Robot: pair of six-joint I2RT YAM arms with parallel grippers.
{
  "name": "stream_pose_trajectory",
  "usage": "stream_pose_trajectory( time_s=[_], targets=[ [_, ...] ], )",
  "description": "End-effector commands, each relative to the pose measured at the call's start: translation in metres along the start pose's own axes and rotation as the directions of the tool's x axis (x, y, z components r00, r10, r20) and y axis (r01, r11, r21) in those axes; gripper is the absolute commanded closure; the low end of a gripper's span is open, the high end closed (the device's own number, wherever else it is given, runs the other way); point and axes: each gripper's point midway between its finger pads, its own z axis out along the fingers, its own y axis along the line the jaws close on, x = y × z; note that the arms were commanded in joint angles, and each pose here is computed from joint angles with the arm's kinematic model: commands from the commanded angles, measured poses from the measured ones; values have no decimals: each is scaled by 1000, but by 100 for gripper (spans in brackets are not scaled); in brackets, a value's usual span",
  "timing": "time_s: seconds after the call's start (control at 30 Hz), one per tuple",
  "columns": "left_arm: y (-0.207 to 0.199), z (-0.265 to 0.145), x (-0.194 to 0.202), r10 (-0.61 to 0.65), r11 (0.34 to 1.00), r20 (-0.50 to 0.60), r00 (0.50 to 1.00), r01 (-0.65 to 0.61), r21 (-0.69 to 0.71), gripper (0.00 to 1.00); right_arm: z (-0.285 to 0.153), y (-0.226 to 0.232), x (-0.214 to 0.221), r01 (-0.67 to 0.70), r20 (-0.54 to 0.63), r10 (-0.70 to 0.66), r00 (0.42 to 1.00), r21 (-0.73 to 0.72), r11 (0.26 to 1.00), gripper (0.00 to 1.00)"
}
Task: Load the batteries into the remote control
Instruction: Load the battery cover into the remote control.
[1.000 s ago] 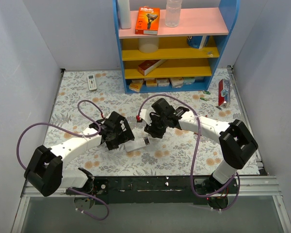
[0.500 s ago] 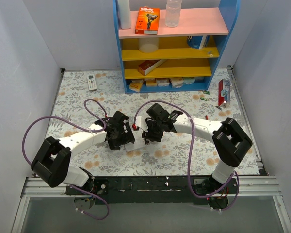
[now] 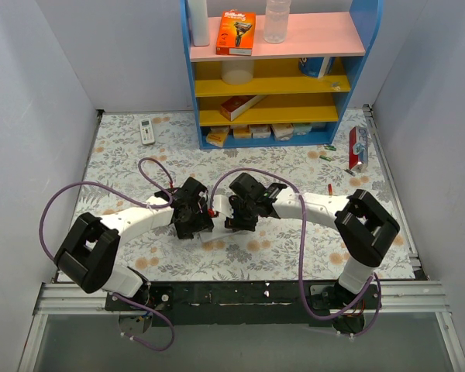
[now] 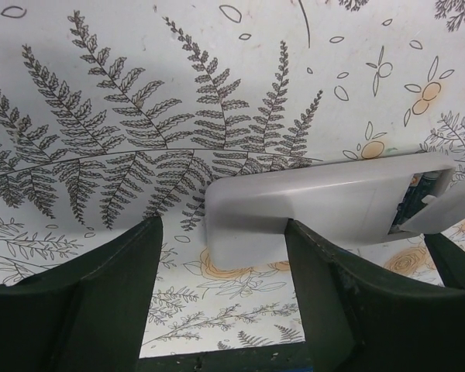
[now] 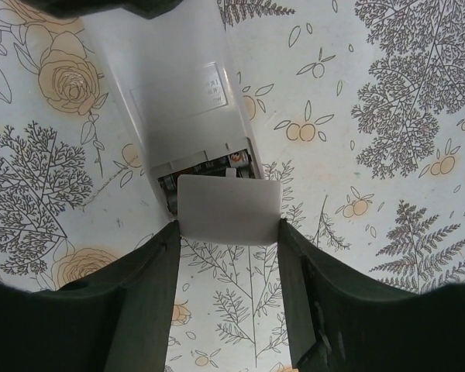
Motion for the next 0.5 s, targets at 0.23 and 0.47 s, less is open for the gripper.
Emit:
stream_pose_trajectory(
  time_s=[0.23, 0.47],
  targets=[
    [8, 14, -22, 27, 998, 76, 997, -22, -61, 39, 3, 4, -1, 43, 0, -43, 999, 4, 999, 66],
    [4, 20, -33, 44, 997, 95, 995, -38, -61, 40, 5, 8, -3, 60, -7, -60, 998, -6, 998, 66]
  ],
)
